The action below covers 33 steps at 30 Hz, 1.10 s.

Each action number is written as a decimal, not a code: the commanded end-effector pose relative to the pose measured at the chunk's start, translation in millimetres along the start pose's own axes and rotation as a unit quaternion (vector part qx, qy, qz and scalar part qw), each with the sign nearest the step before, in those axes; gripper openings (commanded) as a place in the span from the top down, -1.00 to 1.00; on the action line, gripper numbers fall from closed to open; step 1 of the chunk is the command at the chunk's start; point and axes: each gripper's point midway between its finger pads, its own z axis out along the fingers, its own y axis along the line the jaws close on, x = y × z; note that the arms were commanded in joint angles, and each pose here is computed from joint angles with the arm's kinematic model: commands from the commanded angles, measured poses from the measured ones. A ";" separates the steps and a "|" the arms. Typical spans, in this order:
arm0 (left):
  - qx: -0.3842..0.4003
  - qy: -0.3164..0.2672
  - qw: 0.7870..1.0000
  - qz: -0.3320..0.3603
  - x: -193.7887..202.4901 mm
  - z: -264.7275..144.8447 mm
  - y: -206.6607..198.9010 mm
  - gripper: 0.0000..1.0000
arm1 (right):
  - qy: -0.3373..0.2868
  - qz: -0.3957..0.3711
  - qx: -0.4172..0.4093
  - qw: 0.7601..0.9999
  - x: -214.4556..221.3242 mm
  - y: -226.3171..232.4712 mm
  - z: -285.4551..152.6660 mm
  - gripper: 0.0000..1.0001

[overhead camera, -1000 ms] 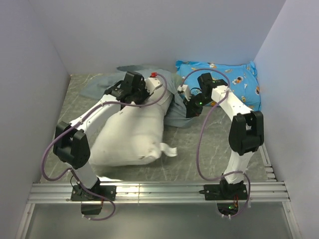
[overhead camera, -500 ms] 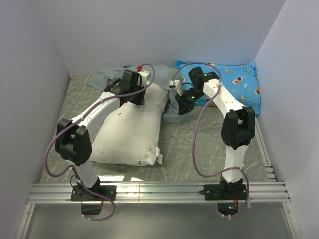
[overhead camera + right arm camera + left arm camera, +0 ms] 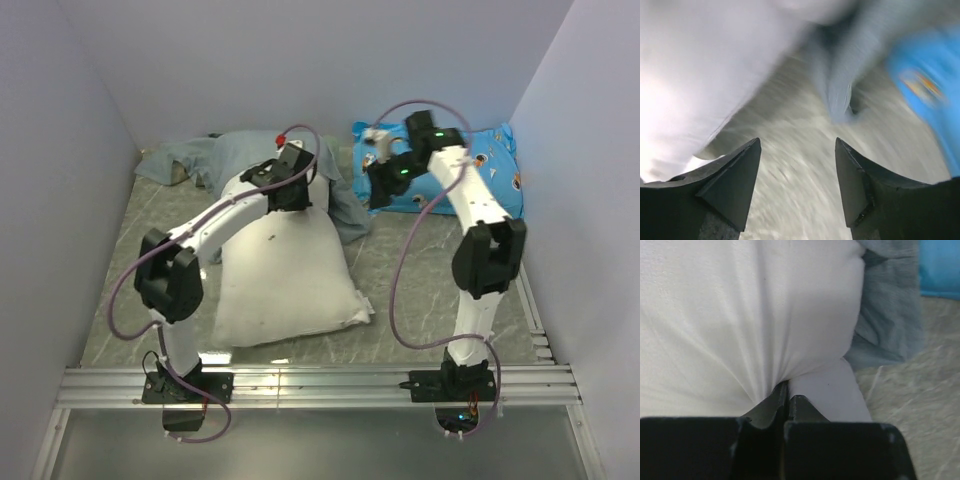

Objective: Put the pillow into the pillowcase

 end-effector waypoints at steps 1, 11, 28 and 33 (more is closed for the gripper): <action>0.026 -0.018 0.992 -0.119 -18.6 12.6 -42.2 0.99 | -0.042 0.065 0.115 0.990 8.6 -32.2 -92.6 -0.39; 0.101 -0.109 0.983 -0.109 -64.7 -37.0 -84.5 0.48 | -0.060 0.206 0.012 0.977 39.3 49.5 -94.4 -0.65; -0.098 -0.153 0.902 0.393 -117.0 -22.6 52.2 -0.41 | 0.037 0.331 0.024 0.943 105.9 77.0 -51.2 -0.70; -0.115 -0.161 0.884 0.424 -132.8 6.4 55.2 -0.37 | 0.062 0.355 0.006 0.933 119.6 75.6 -33.8 -0.71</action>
